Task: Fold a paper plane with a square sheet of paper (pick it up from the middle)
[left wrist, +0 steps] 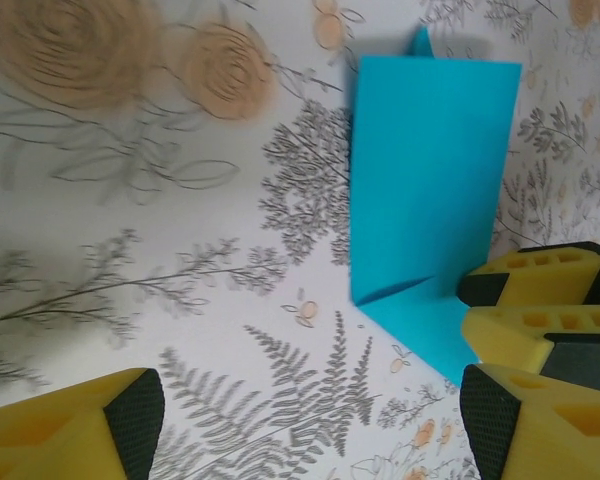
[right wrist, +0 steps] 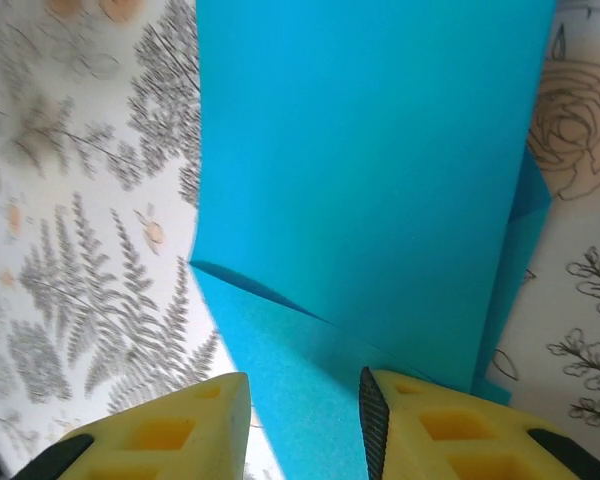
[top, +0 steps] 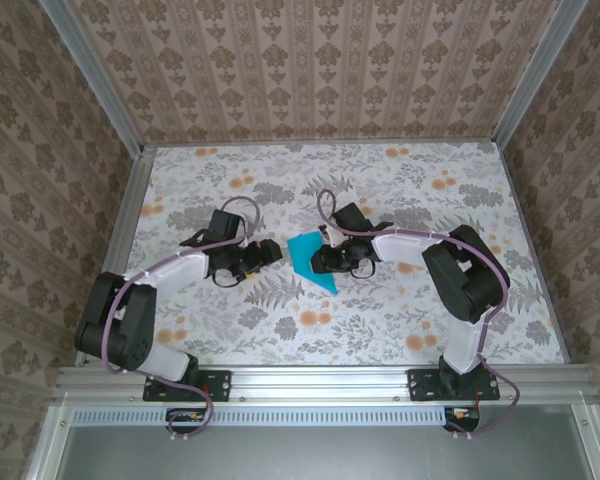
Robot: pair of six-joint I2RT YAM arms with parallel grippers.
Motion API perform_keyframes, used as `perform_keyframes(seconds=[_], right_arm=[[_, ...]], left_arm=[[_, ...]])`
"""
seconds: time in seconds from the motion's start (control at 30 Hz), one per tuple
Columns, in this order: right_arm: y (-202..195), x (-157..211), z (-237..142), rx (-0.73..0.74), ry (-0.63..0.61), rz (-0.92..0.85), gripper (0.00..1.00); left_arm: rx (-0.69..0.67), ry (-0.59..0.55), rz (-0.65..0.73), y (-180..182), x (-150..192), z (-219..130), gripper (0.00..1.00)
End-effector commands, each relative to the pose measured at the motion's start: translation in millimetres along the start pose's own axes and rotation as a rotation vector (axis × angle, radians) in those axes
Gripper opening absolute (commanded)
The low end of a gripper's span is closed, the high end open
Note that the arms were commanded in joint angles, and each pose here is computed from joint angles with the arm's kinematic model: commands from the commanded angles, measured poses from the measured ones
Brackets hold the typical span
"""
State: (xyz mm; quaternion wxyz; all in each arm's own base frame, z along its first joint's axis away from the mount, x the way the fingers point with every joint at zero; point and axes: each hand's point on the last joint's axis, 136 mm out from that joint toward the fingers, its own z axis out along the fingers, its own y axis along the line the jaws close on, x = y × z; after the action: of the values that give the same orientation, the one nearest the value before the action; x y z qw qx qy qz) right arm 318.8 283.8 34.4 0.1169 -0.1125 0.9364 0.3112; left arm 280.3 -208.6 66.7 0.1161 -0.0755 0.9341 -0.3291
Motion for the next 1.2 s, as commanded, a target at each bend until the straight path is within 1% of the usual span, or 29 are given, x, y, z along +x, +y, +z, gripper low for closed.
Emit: perform_keyframes(seconds=[0.0, 0.07, 0.1, 0.23, 0.37, 0.7, 0.8, 1.07, 1.17], right_arm=[[17.8, -18.7, -10.5, -0.096, -0.077, 0.05, 0.36], [13.2, -21.1, -8.4, -0.088, -0.082, 0.072, 0.36], [9.0, -20.1, -6.4, -0.072, -0.077, 0.08, 0.35], [-6.8, -18.6, -2.0, -0.019, -0.078, 0.104, 0.34], [-17.0, -17.6, -1.9, 0.002, -0.086, 0.132, 0.33], [-36.9, -2.3, 8.3, 0.053, -0.047, 0.175, 0.29], [-41.9, -0.2, 10.2, 0.057, -0.045, 0.19, 0.28], [-47.7, -0.3, 9.6, 0.04, -0.058, 0.226, 0.28], [-47.8, -1.1, 9.2, 0.019, -0.066, 0.241, 0.28]], left_arm=[[0.018, -0.013, -0.023, -7.6, -1.8, 7.5, 0.8], [0.014, -0.012, -0.033, -6.0, -2.7, 10.8, 0.8], [0.023, 0.008, -0.015, -12.8, 5.3, 15.8, 0.8], [0.032, 0.028, -0.013, -17.4, 8.9, 23.5, 0.8], [0.067, 0.045, -0.01, -26.2, 12.9, 30.6, 0.77], [0.153, 0.085, -0.015, -46.3, 20.7, 48.5, 0.59], [0.168, 0.1, -0.021, -49.6, 23.7, 53.8, 0.57], [0.159, 0.118, -0.016, -51.8, 26.5, 62.6, 0.54], [0.174, 0.121, -0.026, -54.0, 26.5, 65.2, 0.53]])
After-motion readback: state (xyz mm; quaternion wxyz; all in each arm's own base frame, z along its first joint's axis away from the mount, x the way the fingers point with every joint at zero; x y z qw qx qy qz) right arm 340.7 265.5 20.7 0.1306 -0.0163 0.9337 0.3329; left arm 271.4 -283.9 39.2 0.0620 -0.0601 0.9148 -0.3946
